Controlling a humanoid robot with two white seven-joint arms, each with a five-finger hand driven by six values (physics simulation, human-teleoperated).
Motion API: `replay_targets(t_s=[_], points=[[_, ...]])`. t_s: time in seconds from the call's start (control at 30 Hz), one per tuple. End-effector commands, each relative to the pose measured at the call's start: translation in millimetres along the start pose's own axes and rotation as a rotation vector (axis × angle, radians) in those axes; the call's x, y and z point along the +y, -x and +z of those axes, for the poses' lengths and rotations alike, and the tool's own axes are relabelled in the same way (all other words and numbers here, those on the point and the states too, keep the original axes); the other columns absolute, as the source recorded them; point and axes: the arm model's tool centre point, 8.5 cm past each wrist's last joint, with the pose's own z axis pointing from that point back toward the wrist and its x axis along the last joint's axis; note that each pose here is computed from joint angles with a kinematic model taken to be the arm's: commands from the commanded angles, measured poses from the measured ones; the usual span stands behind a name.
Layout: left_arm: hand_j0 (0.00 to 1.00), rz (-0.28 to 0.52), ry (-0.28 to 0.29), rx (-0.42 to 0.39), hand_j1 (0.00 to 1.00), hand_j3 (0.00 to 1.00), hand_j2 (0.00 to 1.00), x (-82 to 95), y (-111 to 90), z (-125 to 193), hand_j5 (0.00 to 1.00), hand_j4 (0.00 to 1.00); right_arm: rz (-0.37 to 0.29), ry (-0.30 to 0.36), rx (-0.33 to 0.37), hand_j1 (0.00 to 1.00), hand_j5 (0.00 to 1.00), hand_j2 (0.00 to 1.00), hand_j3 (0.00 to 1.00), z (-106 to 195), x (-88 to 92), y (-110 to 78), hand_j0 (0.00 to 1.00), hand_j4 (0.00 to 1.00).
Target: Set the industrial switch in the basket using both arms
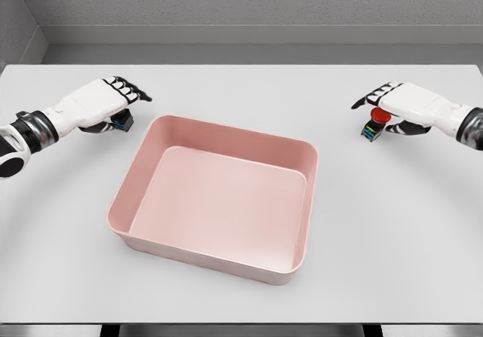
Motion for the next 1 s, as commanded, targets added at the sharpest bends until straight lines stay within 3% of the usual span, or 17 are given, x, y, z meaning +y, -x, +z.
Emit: replay_targets(t_s=[0.0, 0.37, 0.53, 0.63, 0.7, 0.97], points=[[0.79, 0.005, -0.006, 0.001, 0.79, 0.79, 0.79, 0.8, 0.4, 0.3, 0.79, 0.79, -0.006, 0.003, 0.0, 0.8, 0.8, 0.8, 0.8, -0.1, 0.0, 0.0, 0.8, 0.8], [0.8, 0.021, 0.012, 0.022, 0.8, 0.8, 0.8, -6.7, 6.9, 3.9, 0.8, 0.8, -0.02, -0.026, -0.009, 0.8, 0.8, 0.8, 0.8, -7.5, 12.3, -3.6, 0.8, 0.8], [0.8, 0.025, 0.026, 0.023, 0.8, 0.8, 0.8, -11.6, 6.7, 3.6, 0.8, 0.8, -0.012, -0.02, -0.004, 0.8, 0.8, 0.8, 0.8, -8.4, 7.0, -1.4, 0.8, 0.8], [0.79, 0.029, 0.031, 0.028, 0.79, 0.79, 0.79, -13.4, 8.4, 4.3, 0.79, 0.79, -0.017, -0.027, 0.005, 0.75, 0.75, 0.75, 0.75, -7.3, 9.8, 1.4, 0.75, 0.75], [0.7, 0.03, 0.032, 0.029, 0.7, 0.7, 0.7, -13.8, 8.6, 4.5, 0.7, 0.7, -0.022, -0.03, 0.019, 0.75, 0.75, 0.75, 0.75, -5.6, 9.8, 6.6, 0.75, 0.75], [0.55, 0.029, 0.031, 0.031, 0.55, 0.55, 0.55, -13.5, 9.5, 5.2, 0.55, 0.55, -0.036, -0.041, 0.041, 0.63, 0.63, 0.63, 0.63, -3.8, 13.2, 14.0, 0.63, 0.63]])
